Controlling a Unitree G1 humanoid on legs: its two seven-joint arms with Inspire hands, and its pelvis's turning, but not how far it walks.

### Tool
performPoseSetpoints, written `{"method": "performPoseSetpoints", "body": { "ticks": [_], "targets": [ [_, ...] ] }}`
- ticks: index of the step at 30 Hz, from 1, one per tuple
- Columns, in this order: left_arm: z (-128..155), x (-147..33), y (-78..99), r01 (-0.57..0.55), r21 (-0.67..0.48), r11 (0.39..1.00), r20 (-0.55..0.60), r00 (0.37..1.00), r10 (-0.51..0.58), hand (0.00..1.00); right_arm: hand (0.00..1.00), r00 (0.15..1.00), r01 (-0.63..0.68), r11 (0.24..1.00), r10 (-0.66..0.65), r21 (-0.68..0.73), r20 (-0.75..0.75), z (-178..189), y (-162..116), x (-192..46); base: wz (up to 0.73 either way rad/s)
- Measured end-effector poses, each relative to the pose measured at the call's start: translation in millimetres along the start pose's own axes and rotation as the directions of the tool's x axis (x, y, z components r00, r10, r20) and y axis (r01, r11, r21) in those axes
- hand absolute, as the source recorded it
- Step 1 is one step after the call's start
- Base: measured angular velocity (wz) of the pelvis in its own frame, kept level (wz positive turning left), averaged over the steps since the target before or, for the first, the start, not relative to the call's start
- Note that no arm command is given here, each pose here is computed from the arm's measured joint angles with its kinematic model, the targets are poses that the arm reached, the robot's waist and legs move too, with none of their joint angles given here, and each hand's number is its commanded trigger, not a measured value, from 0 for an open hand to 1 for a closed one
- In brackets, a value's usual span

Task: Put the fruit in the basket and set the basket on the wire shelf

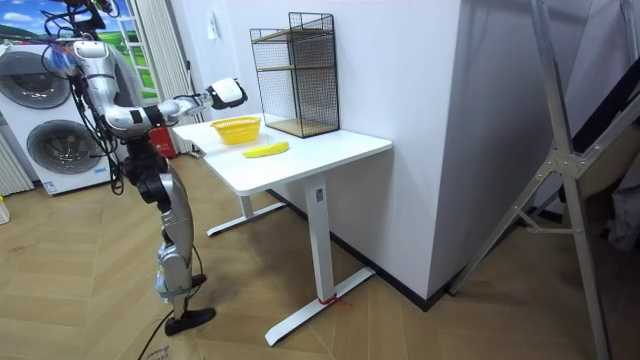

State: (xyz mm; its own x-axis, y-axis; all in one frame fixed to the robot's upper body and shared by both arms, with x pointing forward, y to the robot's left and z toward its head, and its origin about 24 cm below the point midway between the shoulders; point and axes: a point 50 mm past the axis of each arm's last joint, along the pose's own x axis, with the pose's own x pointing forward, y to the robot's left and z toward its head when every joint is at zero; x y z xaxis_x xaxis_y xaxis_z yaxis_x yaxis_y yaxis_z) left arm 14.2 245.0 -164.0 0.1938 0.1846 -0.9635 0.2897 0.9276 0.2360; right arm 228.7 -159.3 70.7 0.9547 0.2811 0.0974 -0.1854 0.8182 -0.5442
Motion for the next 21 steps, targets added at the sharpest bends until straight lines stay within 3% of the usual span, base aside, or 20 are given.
{"method": "performPoseSetpoints", "body": {
  "ticks": [1,2,3,9,21],
  "targets": [
    [2.5,0.4,0.0,0.001,0.007,1.000,0.006,1.000,-0.001,0.00,0.35,0.999,-0.039,0.999,0.039,-0.016,-0.009,0.1,6.3,0.3,0.00],
    [3.2,0.6,-0.2,0.003,0.012,1.000,0.007,1.000,-0.003,0.00,0.05,0.998,-0.059,0.998,0.059,-0.023,-0.011,0.4,9.4,0.5,0.00],
    [4.9,1.1,-0.1,0.004,0.015,1.000,0.009,1.000,-0.004,0.00,0.00,0.995,-0.098,0.995,0.098,-0.035,-0.015,1.8,15.9,0.8,0.00],
    [8.5,2.3,0.4,0.005,0.024,1.000,0.009,1.000,-0.005,0.00,0.00,0.974,-0.227,0.973,0.226,-0.046,-0.016,4.5,31.1,0.5,0.04],
    [10.9,2.7,-0.7,0.009,0.045,0.999,0.013,1.000,-0.009,0.00,0.00,0.971,-0.238,0.970,0.237,-0.042,-0.019,4.5,32.1,0.9,0.02]
  ]
}}
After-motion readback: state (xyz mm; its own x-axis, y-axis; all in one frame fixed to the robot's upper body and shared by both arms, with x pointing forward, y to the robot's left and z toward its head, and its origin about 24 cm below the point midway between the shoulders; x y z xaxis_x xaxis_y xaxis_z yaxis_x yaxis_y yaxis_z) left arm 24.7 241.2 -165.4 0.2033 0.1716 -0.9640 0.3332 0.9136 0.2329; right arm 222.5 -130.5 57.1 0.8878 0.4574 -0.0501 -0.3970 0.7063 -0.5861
